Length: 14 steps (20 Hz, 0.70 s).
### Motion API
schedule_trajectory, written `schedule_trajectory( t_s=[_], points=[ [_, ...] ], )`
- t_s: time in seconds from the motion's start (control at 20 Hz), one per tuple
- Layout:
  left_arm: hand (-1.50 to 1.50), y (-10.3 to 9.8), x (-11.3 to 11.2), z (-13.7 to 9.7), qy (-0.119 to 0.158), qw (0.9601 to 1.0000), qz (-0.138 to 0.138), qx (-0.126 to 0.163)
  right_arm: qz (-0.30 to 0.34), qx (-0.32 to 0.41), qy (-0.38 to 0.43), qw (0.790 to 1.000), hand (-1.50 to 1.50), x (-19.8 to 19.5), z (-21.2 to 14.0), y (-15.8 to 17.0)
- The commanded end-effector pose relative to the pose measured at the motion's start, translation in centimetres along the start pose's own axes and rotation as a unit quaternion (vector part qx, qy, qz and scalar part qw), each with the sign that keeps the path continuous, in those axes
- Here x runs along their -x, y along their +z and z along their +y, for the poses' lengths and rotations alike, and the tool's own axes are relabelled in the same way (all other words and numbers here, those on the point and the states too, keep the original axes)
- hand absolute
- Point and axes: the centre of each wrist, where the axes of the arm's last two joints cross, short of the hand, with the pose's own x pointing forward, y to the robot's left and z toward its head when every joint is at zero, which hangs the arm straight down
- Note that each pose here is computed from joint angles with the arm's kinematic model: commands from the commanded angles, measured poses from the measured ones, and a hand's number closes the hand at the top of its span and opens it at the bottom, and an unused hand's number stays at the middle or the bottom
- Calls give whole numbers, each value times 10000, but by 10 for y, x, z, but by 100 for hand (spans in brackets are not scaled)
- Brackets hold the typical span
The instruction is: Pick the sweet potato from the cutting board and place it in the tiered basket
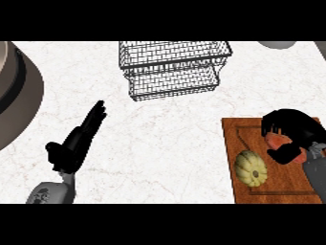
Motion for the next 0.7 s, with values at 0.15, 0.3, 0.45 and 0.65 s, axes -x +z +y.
schedule_trajectory(
  t_s=[0.15, 0.3, 0.45, 0.65],
  points=[
    [0, -9, 0, 20, -3, 10000, 60, -29, -191, 182, -5, 9997, 150, 7, 9, -10],
    [0, -4, -16, 7, -9, 10000, -45, 79, 103, 676, 99, 9976, 150, 61, -51, -16],
    [0, -15, -18, 8, 48, 9998, -60, 169, 262, 953, 185, 9949, 150, 99, -78, -14],
    [0, -17, -16, 1, -7, 9997, -54, 239, 39, 1596, 37, 9872, 150, 91, -92, -33]
  ],
)
